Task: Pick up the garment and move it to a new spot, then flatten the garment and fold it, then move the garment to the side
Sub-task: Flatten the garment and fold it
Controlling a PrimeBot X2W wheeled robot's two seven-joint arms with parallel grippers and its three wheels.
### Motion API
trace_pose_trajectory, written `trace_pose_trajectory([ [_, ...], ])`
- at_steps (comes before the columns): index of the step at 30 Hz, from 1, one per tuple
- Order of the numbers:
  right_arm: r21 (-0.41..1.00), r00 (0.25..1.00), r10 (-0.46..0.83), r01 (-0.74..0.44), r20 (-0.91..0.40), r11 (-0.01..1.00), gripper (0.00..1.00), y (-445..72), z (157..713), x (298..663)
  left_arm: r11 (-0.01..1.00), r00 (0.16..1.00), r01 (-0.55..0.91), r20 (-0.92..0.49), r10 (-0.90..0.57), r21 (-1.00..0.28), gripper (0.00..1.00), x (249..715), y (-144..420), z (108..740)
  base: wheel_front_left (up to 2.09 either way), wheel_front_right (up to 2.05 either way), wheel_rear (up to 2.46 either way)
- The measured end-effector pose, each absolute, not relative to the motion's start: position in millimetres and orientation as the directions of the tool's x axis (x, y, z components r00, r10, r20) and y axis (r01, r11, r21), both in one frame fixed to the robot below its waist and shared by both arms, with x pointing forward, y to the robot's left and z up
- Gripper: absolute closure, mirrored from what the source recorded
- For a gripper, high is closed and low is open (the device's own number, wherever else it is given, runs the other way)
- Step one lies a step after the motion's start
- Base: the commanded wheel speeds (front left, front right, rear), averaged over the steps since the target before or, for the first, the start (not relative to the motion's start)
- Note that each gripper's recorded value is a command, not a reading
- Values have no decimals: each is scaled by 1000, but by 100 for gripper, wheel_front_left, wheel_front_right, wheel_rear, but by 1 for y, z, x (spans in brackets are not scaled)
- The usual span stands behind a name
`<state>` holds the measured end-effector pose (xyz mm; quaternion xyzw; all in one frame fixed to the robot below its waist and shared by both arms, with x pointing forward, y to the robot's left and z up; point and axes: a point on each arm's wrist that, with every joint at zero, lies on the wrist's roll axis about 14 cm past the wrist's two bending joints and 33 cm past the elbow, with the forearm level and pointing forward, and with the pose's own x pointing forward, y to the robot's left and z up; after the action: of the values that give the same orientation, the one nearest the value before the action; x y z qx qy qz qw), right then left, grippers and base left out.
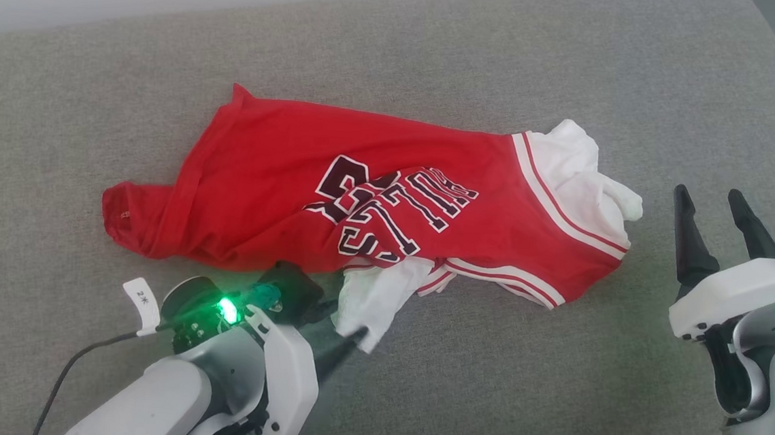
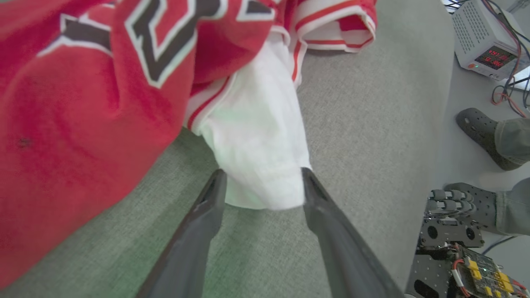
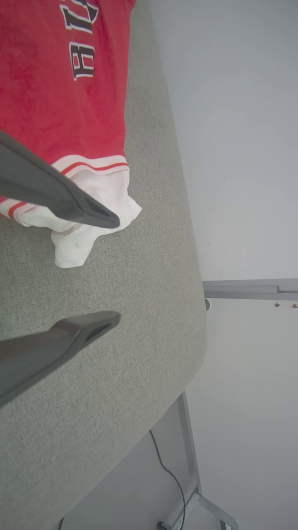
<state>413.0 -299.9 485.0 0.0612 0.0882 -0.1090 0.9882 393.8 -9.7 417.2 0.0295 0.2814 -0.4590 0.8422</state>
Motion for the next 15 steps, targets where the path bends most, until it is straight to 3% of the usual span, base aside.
trace_pose_trajectory([
  [15, 94, 966, -183, 203, -183, 975, 0, -294, 485, 416, 652, 513, 750, -519, -684, -117, 100, 413, 28, 421, 0, 0, 0],
])
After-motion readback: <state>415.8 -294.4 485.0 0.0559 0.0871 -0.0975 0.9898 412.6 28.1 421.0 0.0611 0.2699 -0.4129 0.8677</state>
